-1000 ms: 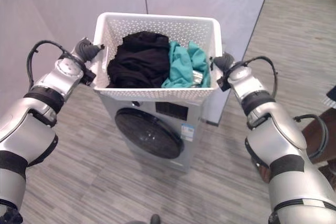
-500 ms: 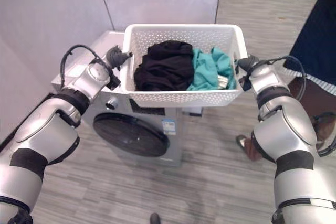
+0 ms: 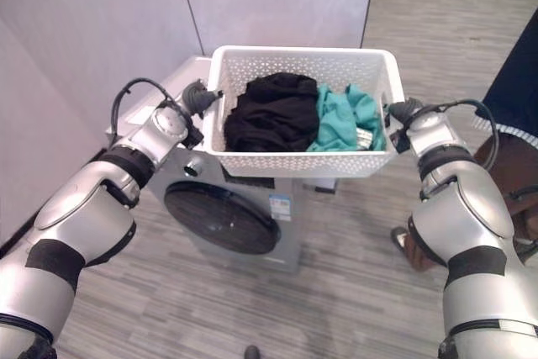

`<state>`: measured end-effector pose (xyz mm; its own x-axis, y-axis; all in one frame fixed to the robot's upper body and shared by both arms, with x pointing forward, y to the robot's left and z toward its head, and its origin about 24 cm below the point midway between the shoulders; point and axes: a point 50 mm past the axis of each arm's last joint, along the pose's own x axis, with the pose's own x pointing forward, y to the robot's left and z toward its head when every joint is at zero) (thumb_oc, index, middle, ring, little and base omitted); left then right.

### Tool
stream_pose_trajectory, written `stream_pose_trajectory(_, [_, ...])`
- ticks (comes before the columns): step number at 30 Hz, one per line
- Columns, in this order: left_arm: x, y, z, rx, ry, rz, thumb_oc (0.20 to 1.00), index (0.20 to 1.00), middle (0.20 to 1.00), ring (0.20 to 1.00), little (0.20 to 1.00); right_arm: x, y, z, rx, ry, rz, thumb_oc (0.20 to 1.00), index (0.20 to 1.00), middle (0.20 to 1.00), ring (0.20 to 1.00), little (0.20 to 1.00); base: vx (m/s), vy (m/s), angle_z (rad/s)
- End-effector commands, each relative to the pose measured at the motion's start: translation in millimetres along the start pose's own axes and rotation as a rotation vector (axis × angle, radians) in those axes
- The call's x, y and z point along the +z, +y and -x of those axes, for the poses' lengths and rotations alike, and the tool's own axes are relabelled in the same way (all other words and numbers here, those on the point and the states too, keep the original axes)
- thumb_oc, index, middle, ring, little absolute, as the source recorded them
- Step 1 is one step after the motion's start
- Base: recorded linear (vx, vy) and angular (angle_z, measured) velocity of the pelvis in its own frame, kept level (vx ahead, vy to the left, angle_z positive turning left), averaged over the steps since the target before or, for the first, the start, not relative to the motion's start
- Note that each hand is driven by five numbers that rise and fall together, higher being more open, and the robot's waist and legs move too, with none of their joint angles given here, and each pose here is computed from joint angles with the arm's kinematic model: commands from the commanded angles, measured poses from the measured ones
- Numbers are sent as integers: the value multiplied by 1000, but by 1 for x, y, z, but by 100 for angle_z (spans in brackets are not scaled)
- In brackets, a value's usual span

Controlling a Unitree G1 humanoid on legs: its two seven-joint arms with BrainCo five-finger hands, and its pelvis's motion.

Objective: Grab the laundry basket,head to the washer,open it,put in the laundry and shut it.

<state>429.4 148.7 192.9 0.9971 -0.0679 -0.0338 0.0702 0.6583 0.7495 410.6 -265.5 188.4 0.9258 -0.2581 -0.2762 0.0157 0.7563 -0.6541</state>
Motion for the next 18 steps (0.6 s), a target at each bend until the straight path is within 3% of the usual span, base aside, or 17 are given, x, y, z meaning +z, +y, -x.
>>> stream_pose_trajectory(1, [99,15,-1,67,-299,-15,200,200,200,200,200,97,-12,20,-14,-286,3,200,200,200,200,200,0,0,0])
stream_pose_trajectory(18, [104,25,0,85,-311,-24,200,200,200,200,200,98,-50,29,-111,-283,-21,200,200,200,200,200,6,29,1])
